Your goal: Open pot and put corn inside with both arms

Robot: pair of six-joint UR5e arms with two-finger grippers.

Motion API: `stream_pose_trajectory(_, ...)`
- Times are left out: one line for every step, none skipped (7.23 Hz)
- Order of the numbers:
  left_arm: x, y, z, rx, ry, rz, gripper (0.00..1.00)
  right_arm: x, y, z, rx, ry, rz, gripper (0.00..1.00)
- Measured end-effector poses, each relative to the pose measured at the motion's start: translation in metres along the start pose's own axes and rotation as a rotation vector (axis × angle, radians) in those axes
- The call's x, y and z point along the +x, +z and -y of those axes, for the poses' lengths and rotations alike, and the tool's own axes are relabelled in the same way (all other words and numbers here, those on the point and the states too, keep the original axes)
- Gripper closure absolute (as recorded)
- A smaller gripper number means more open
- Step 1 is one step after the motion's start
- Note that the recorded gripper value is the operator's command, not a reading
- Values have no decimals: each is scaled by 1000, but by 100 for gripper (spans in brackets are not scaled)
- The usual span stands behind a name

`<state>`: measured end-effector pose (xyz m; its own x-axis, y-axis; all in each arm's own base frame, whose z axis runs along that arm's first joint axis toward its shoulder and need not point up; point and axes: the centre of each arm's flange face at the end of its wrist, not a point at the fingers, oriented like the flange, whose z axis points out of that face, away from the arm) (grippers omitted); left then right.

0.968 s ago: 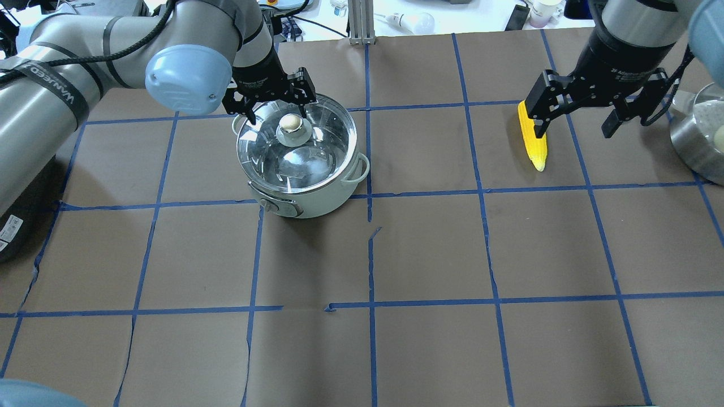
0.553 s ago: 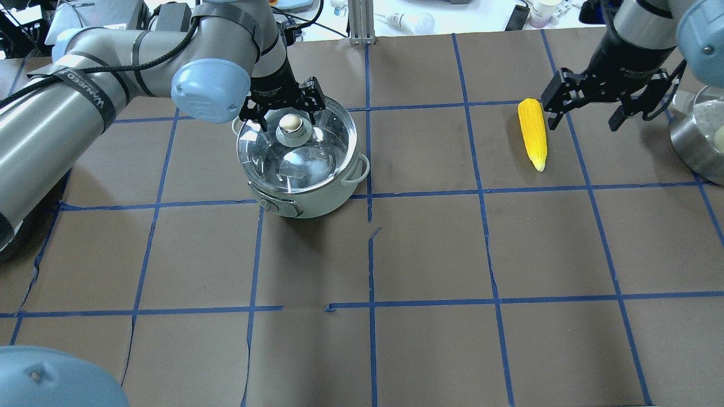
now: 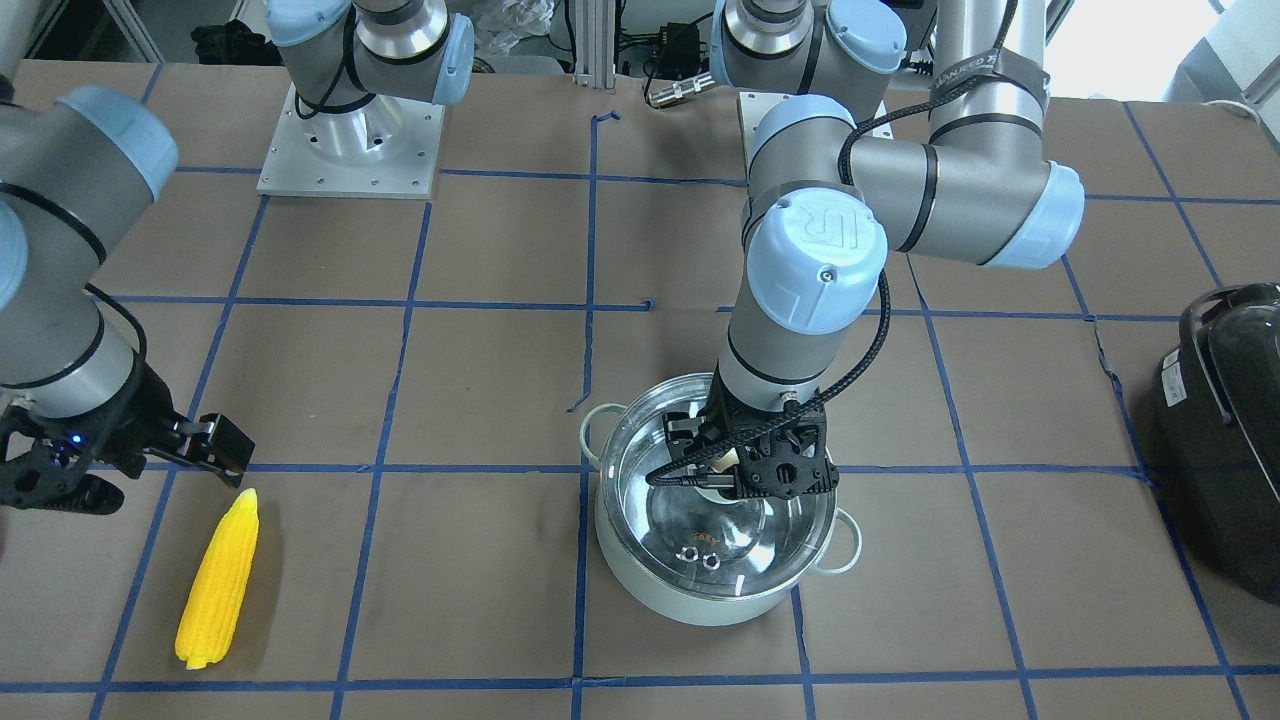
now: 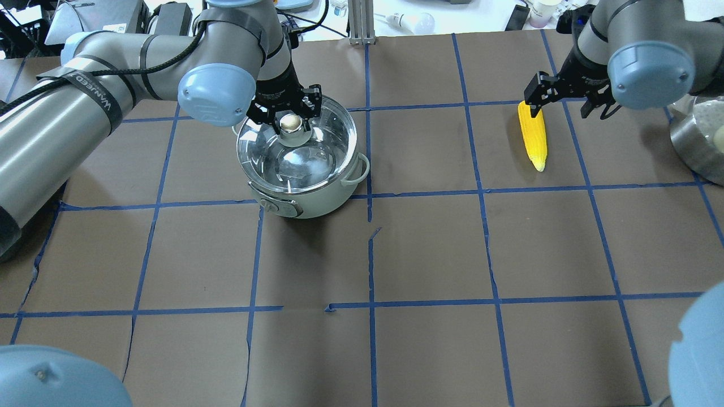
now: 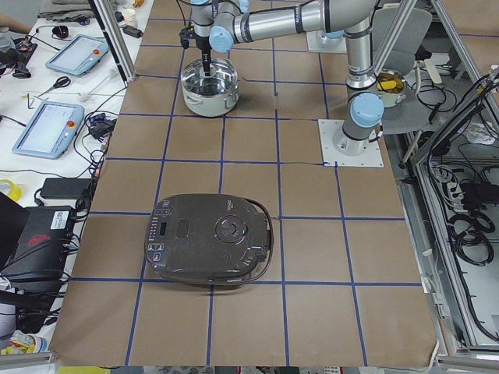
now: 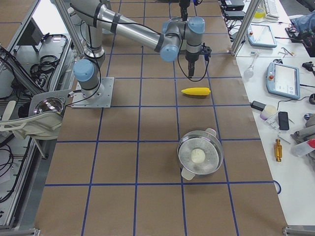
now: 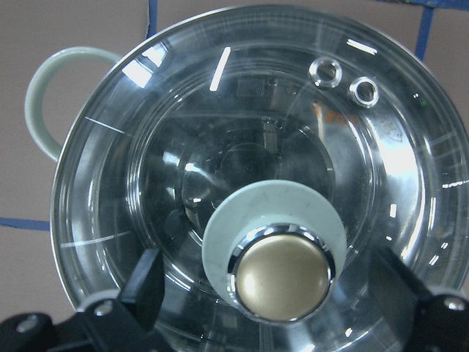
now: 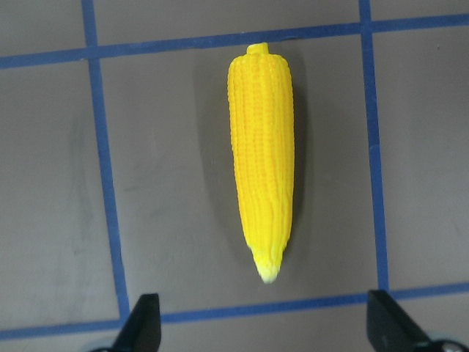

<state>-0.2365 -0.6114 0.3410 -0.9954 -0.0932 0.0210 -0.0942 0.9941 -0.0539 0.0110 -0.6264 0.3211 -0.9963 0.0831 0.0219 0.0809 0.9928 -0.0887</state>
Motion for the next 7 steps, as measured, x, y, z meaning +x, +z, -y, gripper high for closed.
stream_pose_trajectory(0,-1,0,2,6,0,92,1,34,16,22,0,-1,0)
stream_pose_trajectory(0,-5,1,10,16,-2,92,2,64,27,42,0,-2,0)
stream_pose_trajectory(-2,-20,1,32,25,-7,92,3,86,34,53,-1,-3,0)
stream_pose_trajectory(-11,-44,2,51,20,-10,95,3,98,38,57,-1,-4,0)
stream_pose_trajectory(-33,-68,7,54,10,-8,95,3,110,39,51,-1,-3,0)
stream_pose_trajectory(-66,-81,16,50,5,-1,95,3,124,39,36,-1,-1,30)
stream_pose_trajectory(-105,-86,25,43,-10,6,95,2,137,37,20,-1,-1,99)
